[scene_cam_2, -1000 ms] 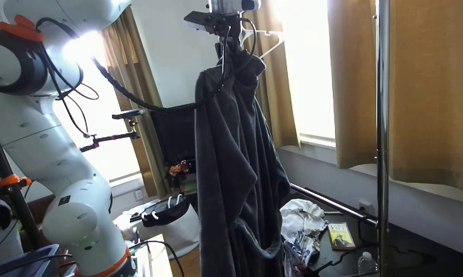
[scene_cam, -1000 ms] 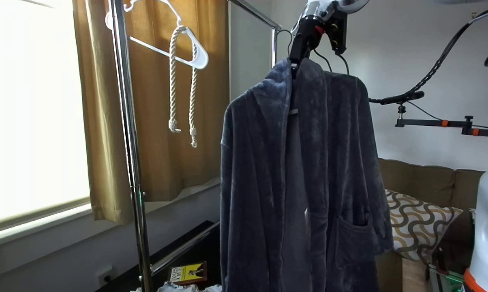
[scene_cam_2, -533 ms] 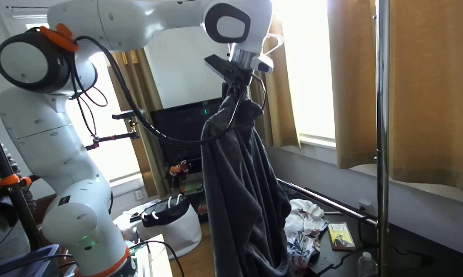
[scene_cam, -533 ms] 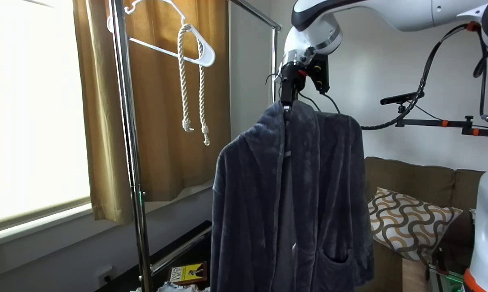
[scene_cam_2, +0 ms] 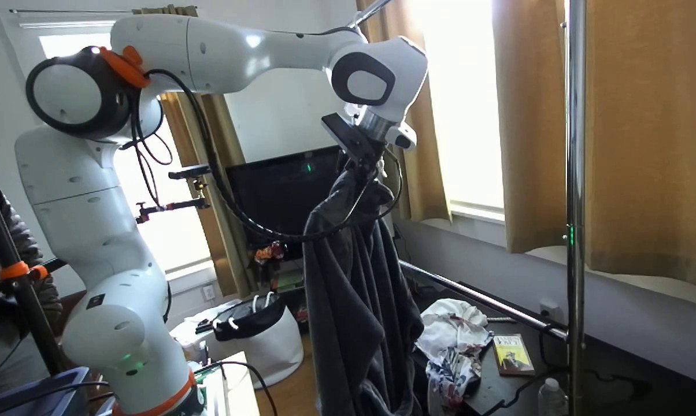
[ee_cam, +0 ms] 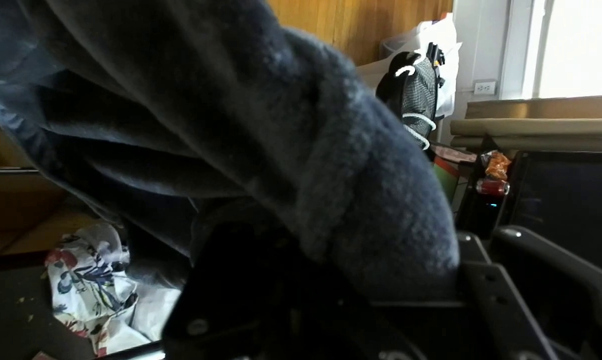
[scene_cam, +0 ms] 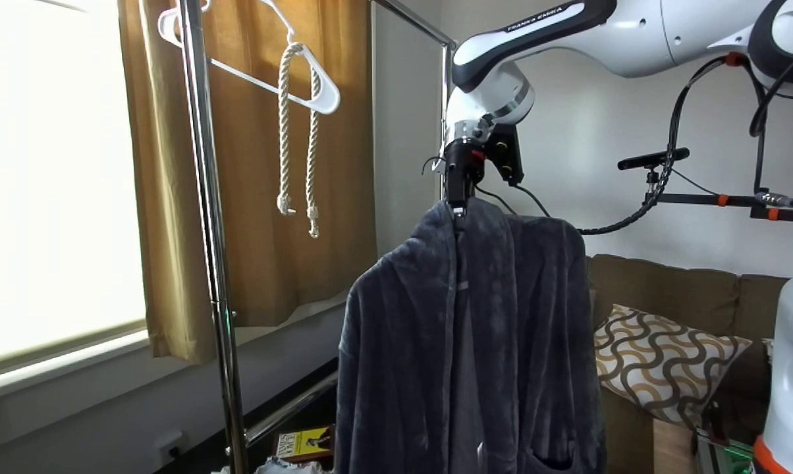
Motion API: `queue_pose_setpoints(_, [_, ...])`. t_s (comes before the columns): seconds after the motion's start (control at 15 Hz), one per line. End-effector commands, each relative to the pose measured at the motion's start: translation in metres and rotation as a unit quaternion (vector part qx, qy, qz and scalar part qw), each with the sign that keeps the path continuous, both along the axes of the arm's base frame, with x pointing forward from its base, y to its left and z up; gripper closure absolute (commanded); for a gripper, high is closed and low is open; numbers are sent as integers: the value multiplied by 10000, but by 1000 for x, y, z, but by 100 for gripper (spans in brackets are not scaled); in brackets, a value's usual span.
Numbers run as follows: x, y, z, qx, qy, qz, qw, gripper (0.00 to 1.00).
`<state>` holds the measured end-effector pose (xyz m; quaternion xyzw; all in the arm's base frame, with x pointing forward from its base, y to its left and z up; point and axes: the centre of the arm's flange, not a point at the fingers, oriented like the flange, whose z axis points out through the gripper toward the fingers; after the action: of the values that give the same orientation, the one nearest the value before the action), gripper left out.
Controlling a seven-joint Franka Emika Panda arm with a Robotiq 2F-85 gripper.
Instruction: Move the hanger with the rob to the bottom rod
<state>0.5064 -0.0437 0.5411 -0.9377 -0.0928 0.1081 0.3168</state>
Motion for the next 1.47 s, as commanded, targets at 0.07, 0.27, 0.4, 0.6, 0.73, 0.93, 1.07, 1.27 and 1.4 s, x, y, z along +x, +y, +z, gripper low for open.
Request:
queue_pose_setpoints(0.07, [20,-2,-43,125,448,31,9989,100])
queue_pose_setpoints(0.27, [45,-9,-114,284,605,154,9976,100])
queue_pose_setpoints(0.4, [62,-16,-156,336,460,483,9972,100])
queue_pose_setpoints(0.6, [60,-20,-212,623,396,873,9934,100])
queue_pose_setpoints(0.73, [53,-17,-237,750,492,1006,9909,100])
queue_pose_setpoints(0.93, [56,-17,-252,671,581,952,9915,100])
queue_pose_setpoints(1.07, [56,-17,-256,667,597,950,9914,100])
queue_pose_setpoints(1.27, [71,-20,-285,384,229,258,9987,100])
queue_pose_setpoints(1.4, [83,-33,-311,257,144,-342,9990,100])
